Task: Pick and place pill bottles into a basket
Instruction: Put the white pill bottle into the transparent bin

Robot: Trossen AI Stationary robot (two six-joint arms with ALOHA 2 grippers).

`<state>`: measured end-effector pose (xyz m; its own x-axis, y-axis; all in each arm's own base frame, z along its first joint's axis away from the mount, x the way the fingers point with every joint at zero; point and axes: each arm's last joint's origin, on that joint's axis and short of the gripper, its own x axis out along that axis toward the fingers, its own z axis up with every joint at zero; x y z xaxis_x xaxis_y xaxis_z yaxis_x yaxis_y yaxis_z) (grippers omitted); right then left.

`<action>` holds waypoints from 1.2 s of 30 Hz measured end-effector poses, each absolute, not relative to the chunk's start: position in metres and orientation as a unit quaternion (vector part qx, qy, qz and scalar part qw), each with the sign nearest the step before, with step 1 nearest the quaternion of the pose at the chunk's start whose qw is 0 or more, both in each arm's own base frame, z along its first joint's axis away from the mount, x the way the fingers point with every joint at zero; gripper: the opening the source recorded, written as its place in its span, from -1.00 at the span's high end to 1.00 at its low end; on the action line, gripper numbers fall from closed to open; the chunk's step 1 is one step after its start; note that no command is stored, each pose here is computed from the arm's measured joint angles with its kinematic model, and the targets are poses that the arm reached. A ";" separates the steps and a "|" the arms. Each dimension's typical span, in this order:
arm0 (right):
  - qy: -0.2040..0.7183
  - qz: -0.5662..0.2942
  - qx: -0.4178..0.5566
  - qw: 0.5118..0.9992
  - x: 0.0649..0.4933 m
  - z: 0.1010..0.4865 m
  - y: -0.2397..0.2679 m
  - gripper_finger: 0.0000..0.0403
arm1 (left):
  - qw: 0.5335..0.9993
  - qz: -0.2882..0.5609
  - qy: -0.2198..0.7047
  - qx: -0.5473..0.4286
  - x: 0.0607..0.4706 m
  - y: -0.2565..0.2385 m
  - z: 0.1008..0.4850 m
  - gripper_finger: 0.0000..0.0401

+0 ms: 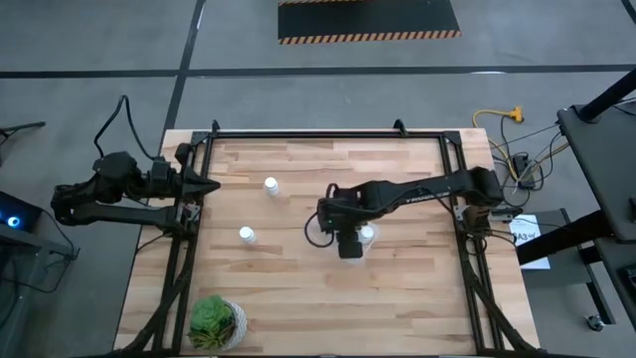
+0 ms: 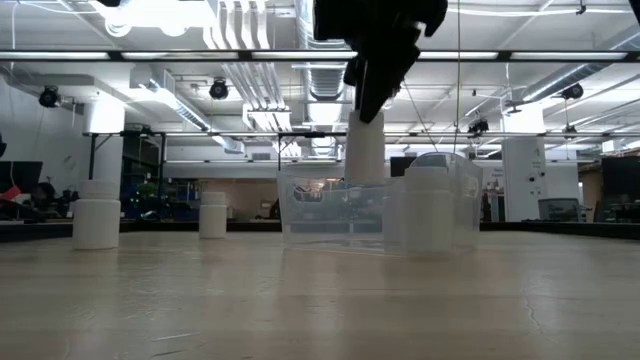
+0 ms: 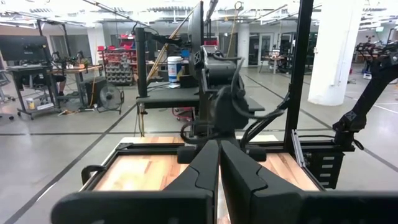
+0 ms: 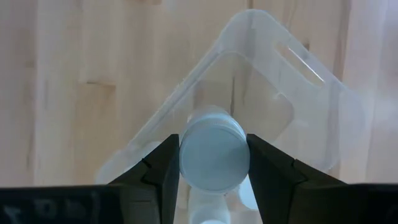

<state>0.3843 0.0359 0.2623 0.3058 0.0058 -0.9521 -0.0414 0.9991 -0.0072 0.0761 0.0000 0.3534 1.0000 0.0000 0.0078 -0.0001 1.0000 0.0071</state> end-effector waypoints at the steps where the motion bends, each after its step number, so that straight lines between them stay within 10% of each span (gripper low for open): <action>1: 0.590 0.014 -0.015 0.807 0.385 0.260 0.036 0.30 | 1.000 0.000 -0.004 0.004 0.076 0.000 0.353 1.00; 36: 0.599 0.051 -0.042 0.798 0.393 0.211 0.050 0.30 | 1.000 0.000 -0.004 0.004 0.076 0.000 0.353 1.00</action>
